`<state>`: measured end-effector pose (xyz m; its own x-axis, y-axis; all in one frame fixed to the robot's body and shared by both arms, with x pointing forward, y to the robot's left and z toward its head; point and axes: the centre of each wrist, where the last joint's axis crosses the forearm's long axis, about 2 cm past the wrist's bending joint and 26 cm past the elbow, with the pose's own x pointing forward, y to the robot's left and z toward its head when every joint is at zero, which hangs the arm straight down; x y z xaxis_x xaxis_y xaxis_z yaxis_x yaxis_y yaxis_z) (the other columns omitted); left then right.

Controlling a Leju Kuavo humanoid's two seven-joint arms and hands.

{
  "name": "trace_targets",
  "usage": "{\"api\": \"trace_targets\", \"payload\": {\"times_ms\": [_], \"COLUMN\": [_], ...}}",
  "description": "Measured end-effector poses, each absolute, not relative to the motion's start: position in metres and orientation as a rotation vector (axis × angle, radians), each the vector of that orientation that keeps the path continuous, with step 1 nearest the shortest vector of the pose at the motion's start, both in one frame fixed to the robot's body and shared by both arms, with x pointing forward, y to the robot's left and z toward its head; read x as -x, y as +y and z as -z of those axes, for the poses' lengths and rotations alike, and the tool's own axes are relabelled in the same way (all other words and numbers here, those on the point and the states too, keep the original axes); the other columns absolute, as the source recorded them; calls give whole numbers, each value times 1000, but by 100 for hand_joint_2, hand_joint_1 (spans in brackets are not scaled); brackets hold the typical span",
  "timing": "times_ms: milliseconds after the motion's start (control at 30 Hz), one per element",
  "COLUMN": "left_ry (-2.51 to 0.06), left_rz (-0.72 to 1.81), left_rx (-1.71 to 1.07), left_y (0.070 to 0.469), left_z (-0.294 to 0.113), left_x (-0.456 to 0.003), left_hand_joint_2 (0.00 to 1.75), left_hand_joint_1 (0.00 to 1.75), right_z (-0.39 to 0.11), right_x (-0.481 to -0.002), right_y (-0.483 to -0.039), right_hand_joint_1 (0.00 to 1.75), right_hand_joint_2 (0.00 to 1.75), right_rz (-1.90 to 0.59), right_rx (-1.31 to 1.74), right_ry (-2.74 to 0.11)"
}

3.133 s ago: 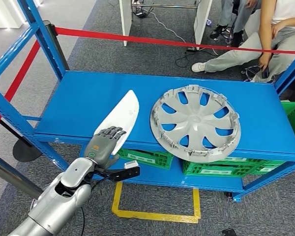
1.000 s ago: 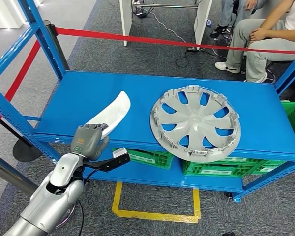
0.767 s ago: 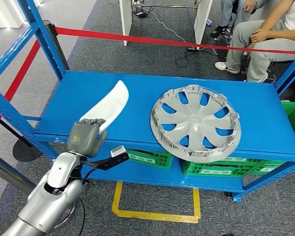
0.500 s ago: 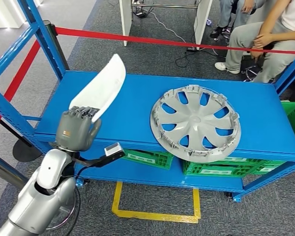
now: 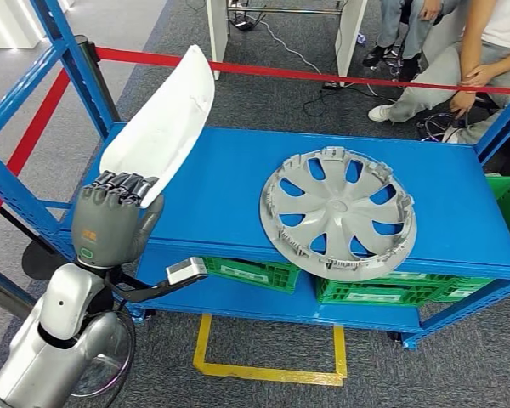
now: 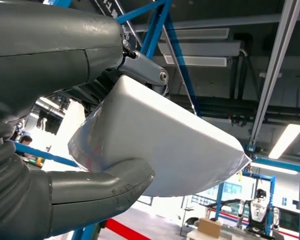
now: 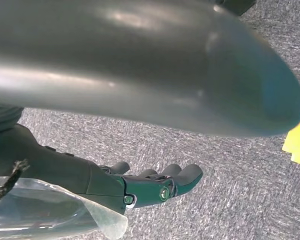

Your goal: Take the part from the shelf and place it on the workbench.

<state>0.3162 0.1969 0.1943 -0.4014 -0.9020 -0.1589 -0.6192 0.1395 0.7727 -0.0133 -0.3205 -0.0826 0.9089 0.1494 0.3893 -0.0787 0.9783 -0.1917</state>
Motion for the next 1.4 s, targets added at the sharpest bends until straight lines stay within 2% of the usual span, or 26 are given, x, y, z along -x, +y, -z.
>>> {"api": "trace_targets", "payload": {"times_ms": [800, 1067, 1400], "left_ry": [-2085, -2052, -2031], "left_rz": [1123, 1149, 1165], "left_rx": [-1423, -1415, -1440], "left_y": [199, 214, 222], "left_z": [-189, -184, -181], "left_x": [-306, -303, -301], "left_hand_joint_2": [175, 175, 175], "left_hand_joint_1": [175, 175, 175], "right_z": [84, 94, 96], "right_x": [11, 6, 4], "right_y": [-316, -289, -279], "right_hand_joint_1": [0, 0, 0], "right_hand_joint_2": [0, 0, 0], "right_rz": [-94, -53, -30], "right_rx": [189, 249, 213], "right_ry": [-420, -422, -423]}}
